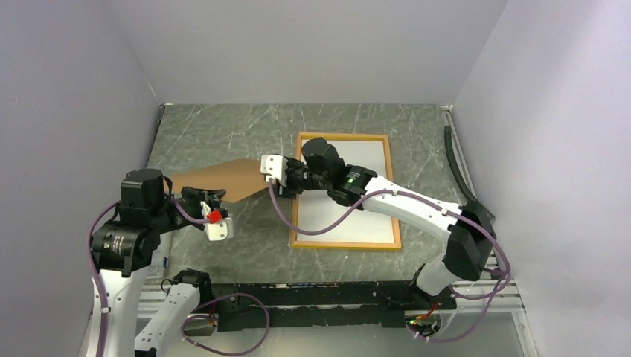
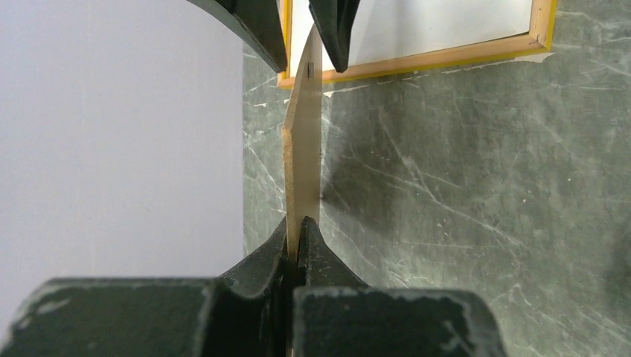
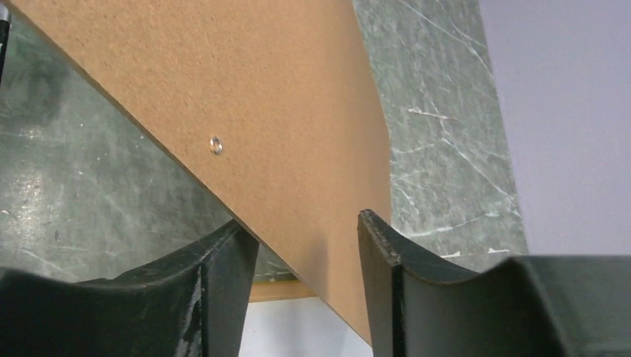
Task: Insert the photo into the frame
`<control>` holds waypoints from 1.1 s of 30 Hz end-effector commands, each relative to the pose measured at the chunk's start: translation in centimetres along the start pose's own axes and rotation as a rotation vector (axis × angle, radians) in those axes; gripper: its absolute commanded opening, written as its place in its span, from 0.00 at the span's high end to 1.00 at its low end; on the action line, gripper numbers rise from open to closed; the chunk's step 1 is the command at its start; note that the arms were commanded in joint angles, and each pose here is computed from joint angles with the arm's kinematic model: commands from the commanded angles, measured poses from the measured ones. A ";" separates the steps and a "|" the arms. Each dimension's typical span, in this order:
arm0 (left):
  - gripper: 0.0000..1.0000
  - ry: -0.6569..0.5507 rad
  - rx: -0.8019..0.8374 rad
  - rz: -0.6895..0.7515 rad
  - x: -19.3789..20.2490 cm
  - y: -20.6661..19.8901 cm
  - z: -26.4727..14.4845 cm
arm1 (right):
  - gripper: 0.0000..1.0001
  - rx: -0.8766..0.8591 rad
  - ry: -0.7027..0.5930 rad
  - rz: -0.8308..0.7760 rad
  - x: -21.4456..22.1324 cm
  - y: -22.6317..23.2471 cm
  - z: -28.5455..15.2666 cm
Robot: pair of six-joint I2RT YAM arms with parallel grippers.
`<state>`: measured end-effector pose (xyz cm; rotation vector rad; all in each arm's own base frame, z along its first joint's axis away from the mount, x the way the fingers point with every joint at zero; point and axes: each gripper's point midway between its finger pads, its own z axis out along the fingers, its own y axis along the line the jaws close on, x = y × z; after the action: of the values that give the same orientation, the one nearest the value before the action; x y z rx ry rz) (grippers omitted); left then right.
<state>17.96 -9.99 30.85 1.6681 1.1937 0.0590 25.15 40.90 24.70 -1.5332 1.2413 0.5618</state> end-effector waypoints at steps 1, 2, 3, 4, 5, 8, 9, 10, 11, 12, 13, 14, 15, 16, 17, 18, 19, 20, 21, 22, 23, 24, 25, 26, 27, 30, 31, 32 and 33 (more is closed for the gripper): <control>0.97 -0.070 -0.098 0.153 -2.7 2.8 -1.4 | 0.50 0.036 -0.091 -0.054 -3.6 -1.3 0.6; 0.97 -0.070 -0.100 0.155 -2.7 2.8 -1.4 | 0.53 0.041 -0.090 -0.054 -3.7 -1.4 0.8; 0.97 -0.070 -0.107 0.157 -2.8 3.0 -1.4 | 0.61 0.046 -0.091 -0.054 -3.7 -1.4 0.9; 0.97 -0.069 -0.116 0.156 -2.8 3.2 -1.5 | 0.69 0.053 -0.090 -0.056 -3.8 -1.5 1.0; 0.96 -0.066 -0.131 0.156 -2.8 3.5 -1.5 | 0.78 0.060 -0.093 -0.058 -4.0 -1.6 1.1; 0.88 -0.063 -0.184 0.148 -3.0 4.4 -1.9 | 0.96 0.093 -0.107 -0.055 -4.6 -2.1 1.0; 0.81 -0.064 -0.198 0.145 -3.1 4.7 -2.1 | 1.00 0.104 -0.107 -0.054 -4.7 -2.3 0.9; 0.75 -0.064 -0.213 0.143 -3.2 5.0 -2.2 | 1.00 0.109 -0.109 -0.054 -4.9 -2.4 0.8; 0.69 -0.062 -0.230 0.138 -3.2 5.2 -2.4 | 1.00 0.114 -0.109 -0.050 -4.9 -2.5 0.7; 0.62 -0.060 -0.248 0.134 -3.3 5.5 -2.6 | 1.00 0.129 -0.128 -0.052 -5.4 -2.9 0.7; 0.54 -0.060 -0.274 0.132 -3.4 5.8 -2.9 | 1.00 0.137 -0.134 -0.047 -5.6 -3.0 0.6; 0.23 -0.058 -0.299 0.126 -3.4 6.2 -3.1 | 1.00 0.140 -0.139 -0.039 -5.8 -3.1 0.6; 0.08 -0.054 -0.315 0.124 -3.4 6.4 -3.2 | 1.00 0.139 -0.149 -0.031 -6.0 -3.1 0.6; 0.06 -0.050 -0.332 0.122 -3.3 6.7 -3.3 | 1.00 0.145 -0.155 -0.016 -6.2 -3.3 0.6; 0.06 -0.046 -0.347 0.112 -3.3 6.9 -3.5 | 1.00 0.156 -0.160 0.005 -6.4 -3.7 0.5; 0.06 -0.043 -0.363 0.097 -3.3 7.2 -3.6 | 1.00 0.160 -0.165 0.029 -6.6 -4.0 0.4; 0.06 -0.041 -0.376 0.073 -3.2 7.5 -3.8 | 1.00 0.166 -0.173 0.061 -6.9 -4.5 0.3; 0.06 -0.037 -0.391 0.050 -3.2 8.0 -4.0 | 1.00 0.170 -0.180 0.100 -7.0 -4.9 0.1; 0.06 -0.033 -0.403 0.015 -3.2 8.4 -4.2 | 1.00 0.177 -0.190 0.139 -7.3 -5.6 -0.1; 0.06 -0.024 -0.422 -0.023 -3.0 9.0 -4.3 | 1.00 0.183 -0.199 0.192 -7.3 -6.2 -0.4; 0.06 -0.015 -0.439 -0.075 -2.7 9.6 -4.5 | 1.00 0.192 -0.212 0.249 -7.5 -7.0 -0.7; 0.06 -0.002 -0.452 -0.131 -2.4 10.2 -4.5 | 1.00 0.201 -0.225 0.316 -7.6 -7.9 -1.1; 0.06 0.012 -0.471 -0.177 -2.2 10.9 -4.9 | 1.00 0.200 -0.233 0.382 -7.7 -8.6 -1.4; 0.06 0.026 -0.478 -0.241 -1.8 11.4 -4.8 | 1.00 0.220 -0.247 0.446 -7.6 -10.0 -2.1; 0.06 0.044 -0.484 -0.293 -1.2 11.8 -4.7 | 1.00 0.220 -0.244 0.534 -7.2 -10.8 -2.4; 0.06 0.094 -0.518 -0.446 0.2 13.2 -4.5 | 1.00 0.151 -0.295 0.791 -6.8 -12.8 -3.7; 0.06 0.105 -0.513 -0.493 0.5 13.4 -4.2 | 1.00 0.133 -0.306 0.840 -6.8 -13.1 -4.1; 0.06 0.117 -0.503 -0.540 0.9 13.5 -3.8 | 1.00 0.129 -0.311 0.878 -6.6 -13.4 -4.5; 0.06 0.121 -0.492 -0.579 1.1 13.7 -3.5 | 1.00 0.105 -0.324 0.902 -6.8 -13.4 -5.0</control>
<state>24.17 -7.11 42.13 1.0744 1.3836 0.1765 34.80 38.79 32.38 -0.8518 1.6343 0.9304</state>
